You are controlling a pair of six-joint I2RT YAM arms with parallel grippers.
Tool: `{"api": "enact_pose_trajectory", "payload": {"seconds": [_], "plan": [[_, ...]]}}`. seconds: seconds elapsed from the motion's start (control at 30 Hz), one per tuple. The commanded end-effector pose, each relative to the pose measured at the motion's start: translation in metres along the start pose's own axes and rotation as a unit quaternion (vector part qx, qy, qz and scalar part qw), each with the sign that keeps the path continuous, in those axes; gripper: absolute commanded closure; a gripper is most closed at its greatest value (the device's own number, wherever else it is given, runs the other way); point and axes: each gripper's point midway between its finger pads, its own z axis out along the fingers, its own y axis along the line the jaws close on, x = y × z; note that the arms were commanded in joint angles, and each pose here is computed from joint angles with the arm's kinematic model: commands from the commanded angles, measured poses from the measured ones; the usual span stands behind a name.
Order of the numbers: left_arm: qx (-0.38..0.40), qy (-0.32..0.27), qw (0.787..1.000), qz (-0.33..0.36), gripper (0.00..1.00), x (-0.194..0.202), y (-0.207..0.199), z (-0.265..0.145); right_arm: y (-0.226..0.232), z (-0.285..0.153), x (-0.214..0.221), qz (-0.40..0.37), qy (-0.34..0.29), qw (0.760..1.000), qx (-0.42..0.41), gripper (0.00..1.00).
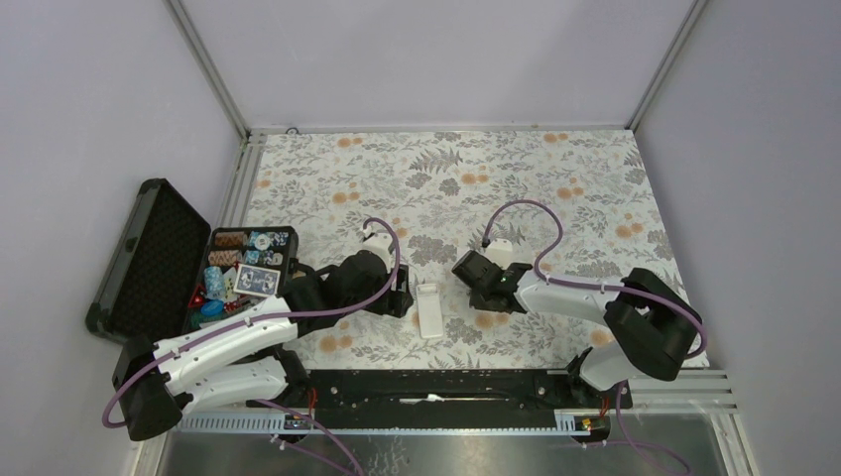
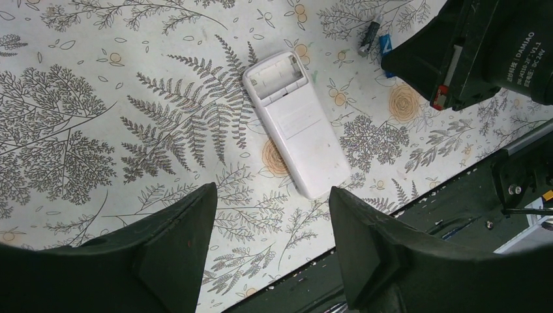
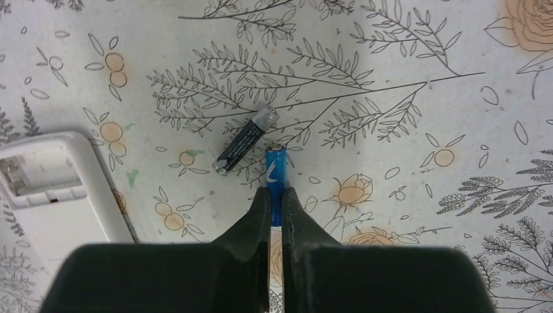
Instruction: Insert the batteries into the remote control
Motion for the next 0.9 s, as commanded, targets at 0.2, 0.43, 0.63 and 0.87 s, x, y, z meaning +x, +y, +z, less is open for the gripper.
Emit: {"api": "enact_pose_trajectory", "payload": {"seconds": [0.2,0.43,0.63,0.87], "plan": [[0.022,-0.016,0.999,-0.027,0.32,-0.008,-0.009,0.005,-0.005,-0.017,0.020,-0.077,0.041,0.995,-0.056,1.00],[0.057,-0.010,0.997,-0.053,0.33,-0.012,-0.016,0.009,0.012,-0.044,0.009,-0.138,0.009,0.979,-0.152,1.00],[0.127,0.004,0.987,-0.094,0.35,-0.016,-0.026,0.007,0.030,-0.074,0.004,-0.200,-0.021,0.947,-0.252,1.00],[0.190,0.014,0.972,-0.136,0.35,-0.020,-0.030,0.003,0.060,-0.099,0.001,-0.241,-0.056,0.901,-0.355,1.00]]}}
